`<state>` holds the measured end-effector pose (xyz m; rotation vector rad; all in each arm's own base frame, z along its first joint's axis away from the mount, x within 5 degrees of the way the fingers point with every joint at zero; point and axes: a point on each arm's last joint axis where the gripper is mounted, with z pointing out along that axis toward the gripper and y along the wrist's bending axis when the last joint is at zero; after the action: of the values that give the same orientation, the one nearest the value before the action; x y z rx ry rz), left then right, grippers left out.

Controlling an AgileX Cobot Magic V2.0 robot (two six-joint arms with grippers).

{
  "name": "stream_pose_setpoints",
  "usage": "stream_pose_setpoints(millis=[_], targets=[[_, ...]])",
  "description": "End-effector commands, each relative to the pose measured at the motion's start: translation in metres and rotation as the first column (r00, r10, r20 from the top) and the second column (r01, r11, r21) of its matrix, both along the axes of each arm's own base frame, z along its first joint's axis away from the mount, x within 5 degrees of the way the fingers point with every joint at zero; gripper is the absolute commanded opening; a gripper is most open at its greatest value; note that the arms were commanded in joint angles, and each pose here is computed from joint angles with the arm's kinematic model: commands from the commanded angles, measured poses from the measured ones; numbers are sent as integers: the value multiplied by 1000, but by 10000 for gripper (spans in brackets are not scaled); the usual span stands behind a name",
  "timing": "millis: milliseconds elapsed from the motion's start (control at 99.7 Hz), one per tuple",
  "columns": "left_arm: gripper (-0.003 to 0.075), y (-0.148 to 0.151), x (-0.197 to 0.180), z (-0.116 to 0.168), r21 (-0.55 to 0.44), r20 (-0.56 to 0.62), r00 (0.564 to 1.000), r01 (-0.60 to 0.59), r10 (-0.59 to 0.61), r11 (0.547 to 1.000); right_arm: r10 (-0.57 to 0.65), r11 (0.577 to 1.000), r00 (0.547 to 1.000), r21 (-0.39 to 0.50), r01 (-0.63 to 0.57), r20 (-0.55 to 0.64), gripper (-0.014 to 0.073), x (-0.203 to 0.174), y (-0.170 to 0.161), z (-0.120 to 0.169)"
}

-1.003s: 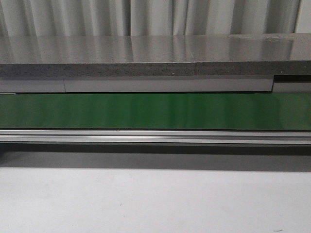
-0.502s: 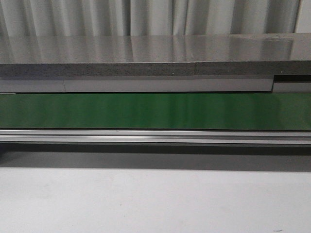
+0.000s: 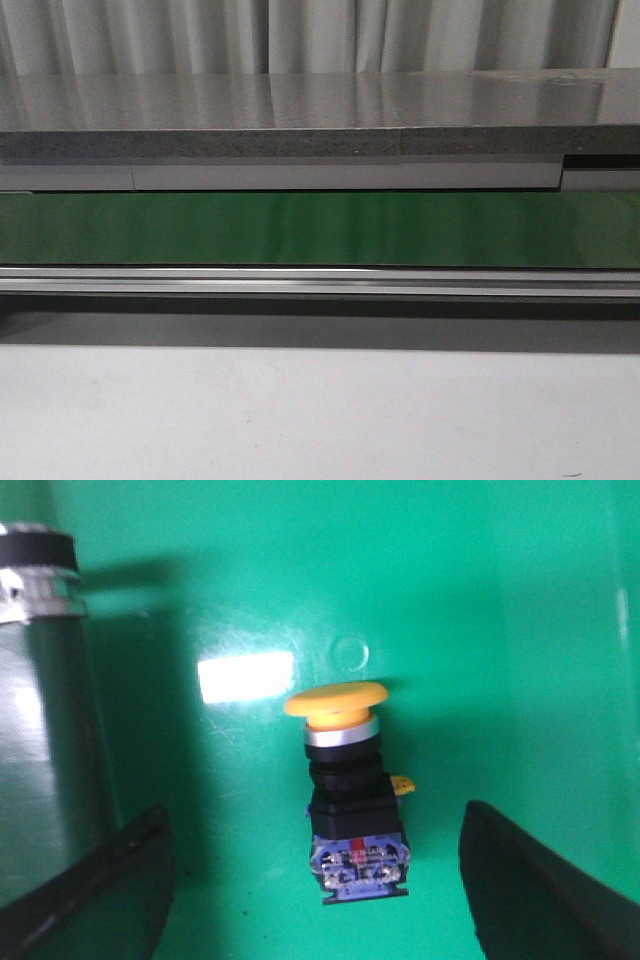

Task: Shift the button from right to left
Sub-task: 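Lower the right gripper and grasp the yellow push button, then lift the button and place it on the conveyor belt with the right gripper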

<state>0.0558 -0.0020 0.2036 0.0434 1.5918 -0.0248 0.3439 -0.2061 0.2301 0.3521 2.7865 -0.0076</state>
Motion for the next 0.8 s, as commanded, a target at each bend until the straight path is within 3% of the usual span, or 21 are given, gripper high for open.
stream_pose_setpoints(millis=[0,221,602,672,793], targets=[[-20,-1,0,-6,-3,71,997,16,-16,1000,35,995,998,-91,-31,46,592,3,-5,18],[-20,-1,0,-6,-3,71,997,16,-16,1000,59,986,998,-156,-59,0,592,7,-14,1],[-20,-1,0,-6,-3,71,997,16,-16,1000,63,991,996,-111,-70,-63,580,13,-17,-30],[-20,-1,0,-6,-3,71,997,16,-16,1000,62,991,996,-113,-69,-59,503,14,-18,-31],[-20,-1,0,-6,-3,71,997,16,-16,1000,61,991,996,-114,-67,-59,274,13,-18,-31]])
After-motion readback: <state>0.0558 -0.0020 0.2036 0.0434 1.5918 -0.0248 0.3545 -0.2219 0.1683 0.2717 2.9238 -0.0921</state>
